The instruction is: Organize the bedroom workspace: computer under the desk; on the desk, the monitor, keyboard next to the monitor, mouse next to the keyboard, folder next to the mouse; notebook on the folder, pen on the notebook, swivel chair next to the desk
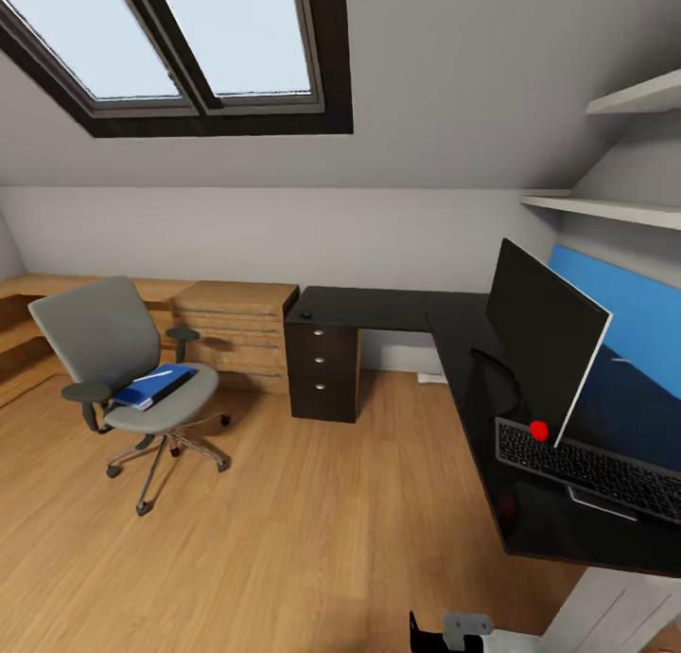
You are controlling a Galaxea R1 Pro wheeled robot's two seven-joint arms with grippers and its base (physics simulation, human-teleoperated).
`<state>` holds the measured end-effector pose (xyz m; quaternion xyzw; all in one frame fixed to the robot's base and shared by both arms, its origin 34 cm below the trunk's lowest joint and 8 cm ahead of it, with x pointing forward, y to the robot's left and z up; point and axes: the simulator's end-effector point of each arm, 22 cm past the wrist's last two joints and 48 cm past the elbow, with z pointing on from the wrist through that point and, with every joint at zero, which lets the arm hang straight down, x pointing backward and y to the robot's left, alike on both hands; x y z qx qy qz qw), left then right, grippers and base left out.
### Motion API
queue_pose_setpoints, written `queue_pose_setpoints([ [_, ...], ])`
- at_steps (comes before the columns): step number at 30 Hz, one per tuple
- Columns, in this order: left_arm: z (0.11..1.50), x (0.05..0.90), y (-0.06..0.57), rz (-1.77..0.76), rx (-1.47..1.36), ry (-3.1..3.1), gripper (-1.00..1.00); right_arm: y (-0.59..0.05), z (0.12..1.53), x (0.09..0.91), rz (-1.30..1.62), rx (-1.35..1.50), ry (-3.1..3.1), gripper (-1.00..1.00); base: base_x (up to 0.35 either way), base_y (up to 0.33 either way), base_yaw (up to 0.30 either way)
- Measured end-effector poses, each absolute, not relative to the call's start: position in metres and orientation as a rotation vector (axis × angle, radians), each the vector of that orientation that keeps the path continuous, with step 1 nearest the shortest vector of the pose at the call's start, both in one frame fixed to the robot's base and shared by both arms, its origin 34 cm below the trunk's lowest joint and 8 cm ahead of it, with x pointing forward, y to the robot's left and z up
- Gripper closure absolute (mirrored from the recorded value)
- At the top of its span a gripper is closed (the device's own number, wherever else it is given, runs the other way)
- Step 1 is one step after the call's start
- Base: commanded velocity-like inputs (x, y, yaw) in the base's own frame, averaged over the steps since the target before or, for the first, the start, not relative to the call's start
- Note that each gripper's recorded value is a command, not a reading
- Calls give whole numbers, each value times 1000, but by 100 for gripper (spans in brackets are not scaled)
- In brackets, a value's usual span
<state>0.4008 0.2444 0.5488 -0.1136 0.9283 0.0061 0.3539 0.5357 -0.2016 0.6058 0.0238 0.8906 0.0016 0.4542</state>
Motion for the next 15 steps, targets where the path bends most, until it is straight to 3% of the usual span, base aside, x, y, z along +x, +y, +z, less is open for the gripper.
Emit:
queue_pose_setpoints([
  [12, 549, 401, 245, 17, -293, 2400, -100, -201, 606, 536, 4, 58, 2198, -100, 0, -303, -254],
  [15, 549, 401, 245, 17, -294, 2400, -100, -201, 606, 536, 6, 53, 2198, -100, 0, -310, -88],
])
